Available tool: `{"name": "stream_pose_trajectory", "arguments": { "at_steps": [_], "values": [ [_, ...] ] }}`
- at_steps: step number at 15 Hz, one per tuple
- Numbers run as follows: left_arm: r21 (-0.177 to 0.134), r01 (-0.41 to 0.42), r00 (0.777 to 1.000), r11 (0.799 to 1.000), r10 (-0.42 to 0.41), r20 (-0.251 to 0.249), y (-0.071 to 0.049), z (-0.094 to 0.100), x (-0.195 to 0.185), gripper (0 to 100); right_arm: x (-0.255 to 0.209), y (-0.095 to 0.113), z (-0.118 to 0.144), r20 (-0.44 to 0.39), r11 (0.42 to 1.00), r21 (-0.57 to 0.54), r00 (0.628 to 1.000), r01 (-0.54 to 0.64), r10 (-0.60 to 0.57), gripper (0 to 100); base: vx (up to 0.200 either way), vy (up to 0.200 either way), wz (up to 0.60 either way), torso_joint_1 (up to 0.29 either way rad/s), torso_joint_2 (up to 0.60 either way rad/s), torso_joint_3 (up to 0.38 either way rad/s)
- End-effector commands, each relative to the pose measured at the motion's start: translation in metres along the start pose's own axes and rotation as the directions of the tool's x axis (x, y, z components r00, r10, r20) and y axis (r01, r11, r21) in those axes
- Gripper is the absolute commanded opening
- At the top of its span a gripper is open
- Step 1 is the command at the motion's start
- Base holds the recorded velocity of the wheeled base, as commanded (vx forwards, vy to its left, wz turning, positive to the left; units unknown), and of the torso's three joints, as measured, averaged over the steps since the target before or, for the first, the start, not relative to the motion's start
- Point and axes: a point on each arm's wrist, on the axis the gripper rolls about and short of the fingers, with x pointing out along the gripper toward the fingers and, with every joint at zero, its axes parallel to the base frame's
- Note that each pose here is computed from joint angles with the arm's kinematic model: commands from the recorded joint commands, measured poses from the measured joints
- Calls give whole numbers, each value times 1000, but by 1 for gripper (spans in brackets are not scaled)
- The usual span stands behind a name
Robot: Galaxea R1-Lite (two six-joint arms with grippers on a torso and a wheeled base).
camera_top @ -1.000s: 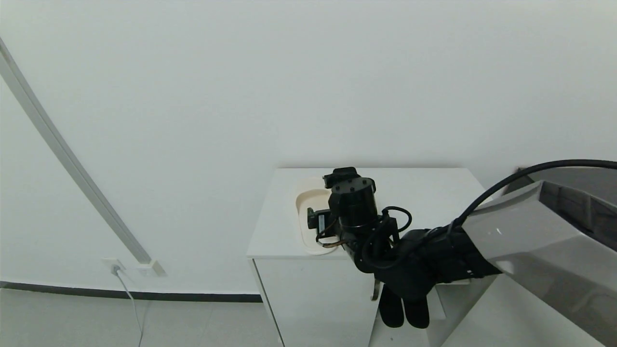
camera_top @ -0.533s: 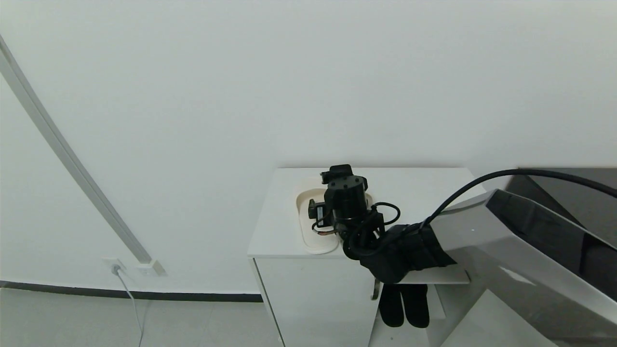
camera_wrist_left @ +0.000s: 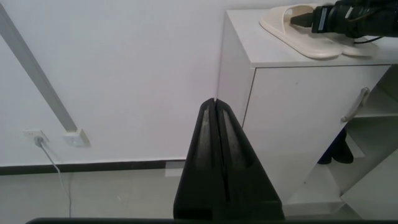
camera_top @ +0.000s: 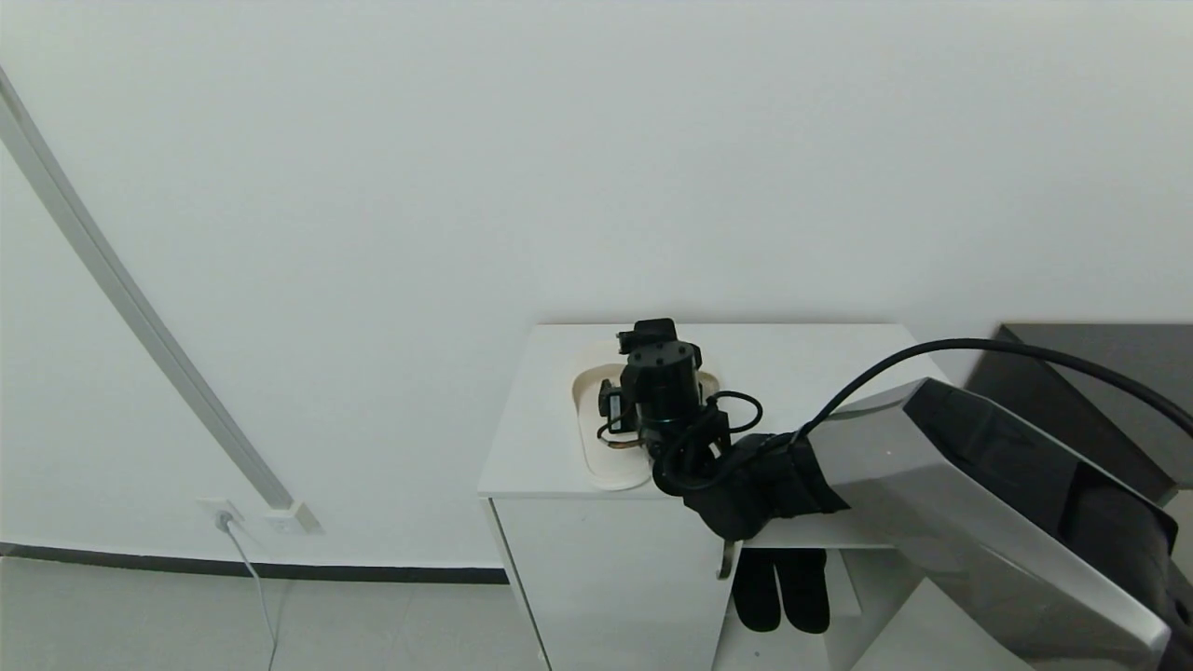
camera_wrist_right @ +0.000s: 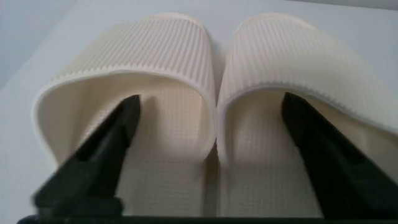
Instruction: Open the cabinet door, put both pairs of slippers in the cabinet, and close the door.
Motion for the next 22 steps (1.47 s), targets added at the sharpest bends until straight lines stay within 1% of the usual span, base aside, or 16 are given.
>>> {"name": "stream_pose_trajectory", "arguments": {
  "at_steps": [1,5,7,8,10,12,14,15,16,17,18,19,22],
  "values": [
    [0,0,1000,1000,0,0,0,0,0,0,3,-1,-2,-1,1000,1,1000,5,-5,0,0,0,0,0,0,0],
    [0,0,1000,1000,0,0,0,0,0,0,2,-2,0,3,1000,1,1000,11,-11,0,0,0,0,0,0,0],
    [0,1,1000,1000,-1,0,0,0,0,0,-11,-8,21,24,1000,15,999,25,-25,0,0,0,0,0,0,0],
    [0,1,1000,1000,-1,0,0,0,0,0,-25,-15,34,28,1000,20,1000,13,-14,0,0,0,0,0,0,0],
    [2,0,1000,1000,0,0,0,0,0,0,-64,-35,59,37,998,29,998,-53,52,0,0,0,0,0,0,0],
    [2,1,1000,1000,-1,0,0,0,0,0,-107,-62,71,24,990,25,990,-137,137,0,0,0,0,0,0,0],
    [2,1,1000,1000,-1,0,0,0,0,0,-138,-90,73,6,981,23,981,-194,194,0,0,0,0,0,0,0],
    [2,1,1000,1000,-1,0,0,0,0,0,-146,-98,74,3,977,24,977,-212,212,0,0,0,0,0,0,0],
    [2,1,1000,1000,-1,0,0,0,0,0,-167,-114,74,-10,965,24,965,-263,263,0,0,0,0,0,0,0],
    [3,1,1000,1000,-1,0,0,0,0,0,-179,-122,74,-18,955,24,955,-296,296,0,0,0,0,0,0,0],
    [3,1,1000,1000,-1,0,0,0,0,0,-181,-123,73,-21,953,24,953,-301,302,0,0,0,0,0,0,0],
    [3,1,1000,1000,-1,0,0,0,0,0,-194,-129,71,-34,945,22,945,-326,327,0,0,0,0,0,0,0],
    [3,1,1000,1000,-1,0,0,0,0,0,-199,-122,69,-42,935,21,934,-355,356,0,0,0,0,0,0,0]
  ]
}}
